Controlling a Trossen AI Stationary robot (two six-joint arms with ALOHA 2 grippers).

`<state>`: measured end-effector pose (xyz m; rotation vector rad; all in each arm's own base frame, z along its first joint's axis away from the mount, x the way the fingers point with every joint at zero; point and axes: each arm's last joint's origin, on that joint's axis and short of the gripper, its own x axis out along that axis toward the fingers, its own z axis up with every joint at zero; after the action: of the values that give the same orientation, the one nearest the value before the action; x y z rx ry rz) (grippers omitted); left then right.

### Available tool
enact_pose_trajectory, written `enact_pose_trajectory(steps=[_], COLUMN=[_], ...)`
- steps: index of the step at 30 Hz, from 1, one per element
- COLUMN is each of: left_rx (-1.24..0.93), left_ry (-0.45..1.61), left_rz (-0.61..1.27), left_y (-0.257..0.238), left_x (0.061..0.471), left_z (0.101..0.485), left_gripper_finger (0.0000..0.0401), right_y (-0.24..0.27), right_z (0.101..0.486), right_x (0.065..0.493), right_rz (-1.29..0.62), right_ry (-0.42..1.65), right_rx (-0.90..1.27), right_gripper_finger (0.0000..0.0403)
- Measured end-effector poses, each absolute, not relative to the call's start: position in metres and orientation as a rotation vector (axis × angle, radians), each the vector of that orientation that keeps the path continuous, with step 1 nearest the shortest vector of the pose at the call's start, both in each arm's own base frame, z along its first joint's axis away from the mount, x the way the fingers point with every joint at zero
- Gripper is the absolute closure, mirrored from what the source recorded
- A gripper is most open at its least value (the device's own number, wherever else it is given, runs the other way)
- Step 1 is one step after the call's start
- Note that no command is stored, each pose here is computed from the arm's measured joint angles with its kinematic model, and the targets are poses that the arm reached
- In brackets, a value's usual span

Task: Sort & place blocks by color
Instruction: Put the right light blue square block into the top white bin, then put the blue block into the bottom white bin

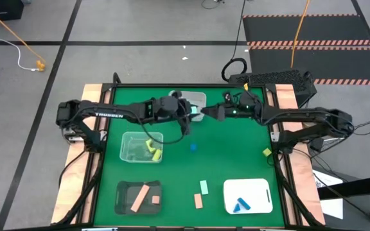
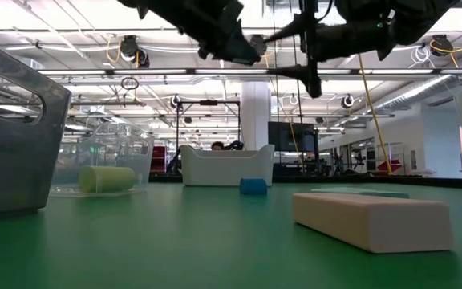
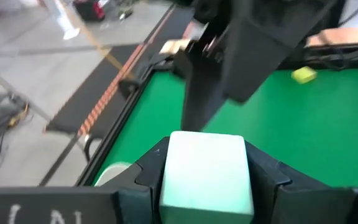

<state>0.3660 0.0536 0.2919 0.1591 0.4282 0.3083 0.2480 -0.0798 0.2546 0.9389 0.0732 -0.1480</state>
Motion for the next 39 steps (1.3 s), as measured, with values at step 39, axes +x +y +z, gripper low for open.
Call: enact_pose_trajectory(steps=[39], left_rx=[-0.610], left_ry=[0.564], left_rz=[0.737], left_y=[0.136], left_x=[0.372], left_z=[0.201], left_gripper_finger=[0.0130], right_y=[-0.031], right_z=[0.228], right_x=[0.233], right_rz=[-0.304], right_ry=[0.482], right_rx=[0.600], right_gripper_finger=[0.0147])
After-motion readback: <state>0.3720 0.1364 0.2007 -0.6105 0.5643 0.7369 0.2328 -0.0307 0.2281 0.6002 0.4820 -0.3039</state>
